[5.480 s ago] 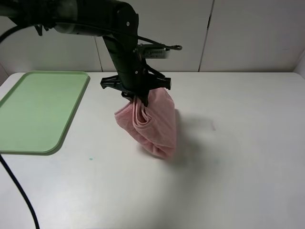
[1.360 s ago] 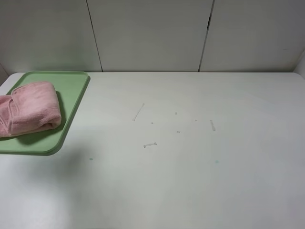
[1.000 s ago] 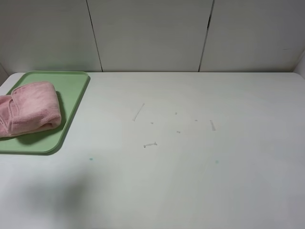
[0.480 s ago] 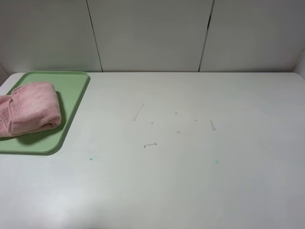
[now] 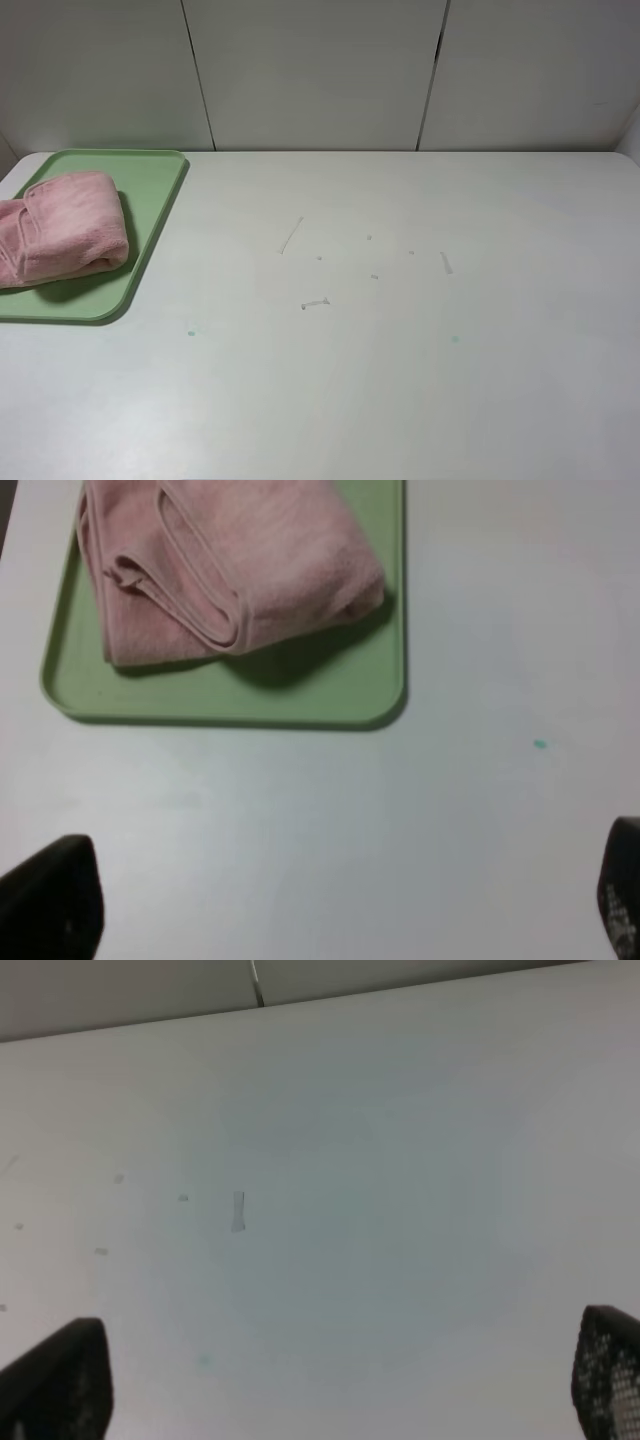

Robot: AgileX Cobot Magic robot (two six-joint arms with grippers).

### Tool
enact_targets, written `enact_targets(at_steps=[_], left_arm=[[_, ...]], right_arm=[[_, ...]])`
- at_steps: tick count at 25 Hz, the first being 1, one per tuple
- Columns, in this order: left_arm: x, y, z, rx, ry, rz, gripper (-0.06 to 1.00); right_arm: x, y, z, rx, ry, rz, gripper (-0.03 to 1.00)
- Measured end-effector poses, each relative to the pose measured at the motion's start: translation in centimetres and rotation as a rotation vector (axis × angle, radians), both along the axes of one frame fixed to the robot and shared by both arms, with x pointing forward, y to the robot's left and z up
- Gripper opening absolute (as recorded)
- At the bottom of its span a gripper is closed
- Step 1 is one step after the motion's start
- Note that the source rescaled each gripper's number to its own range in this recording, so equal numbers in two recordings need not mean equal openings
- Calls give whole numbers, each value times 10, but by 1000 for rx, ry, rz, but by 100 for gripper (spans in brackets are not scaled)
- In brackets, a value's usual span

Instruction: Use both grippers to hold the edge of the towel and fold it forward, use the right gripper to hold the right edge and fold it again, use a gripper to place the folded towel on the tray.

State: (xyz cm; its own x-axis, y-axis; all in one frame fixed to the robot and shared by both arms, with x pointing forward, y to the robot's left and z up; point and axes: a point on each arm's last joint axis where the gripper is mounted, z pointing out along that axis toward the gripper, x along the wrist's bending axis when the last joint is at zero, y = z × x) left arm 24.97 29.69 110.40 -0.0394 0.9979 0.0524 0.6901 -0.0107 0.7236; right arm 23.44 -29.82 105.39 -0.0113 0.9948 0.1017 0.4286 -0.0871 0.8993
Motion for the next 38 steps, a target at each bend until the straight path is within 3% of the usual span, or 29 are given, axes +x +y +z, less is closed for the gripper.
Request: enact_targets(at_steps=[8, 13, 23, 38], left_arm=[[-40, -8, -33, 35, -161, -4, 100], [-31, -6, -49, 26, -185, -18, 100], [-22, -4, -62, -4, -171, -189, 100], [-22, -4, -63, -5, -170, -195, 100]], right_arm=[[0, 0, 0, 0, 0, 0, 100], [0, 0, 0, 0, 0, 0, 100], [0, 0, 0, 1, 0, 1, 100], [0, 0, 0, 2, 0, 2, 100]])
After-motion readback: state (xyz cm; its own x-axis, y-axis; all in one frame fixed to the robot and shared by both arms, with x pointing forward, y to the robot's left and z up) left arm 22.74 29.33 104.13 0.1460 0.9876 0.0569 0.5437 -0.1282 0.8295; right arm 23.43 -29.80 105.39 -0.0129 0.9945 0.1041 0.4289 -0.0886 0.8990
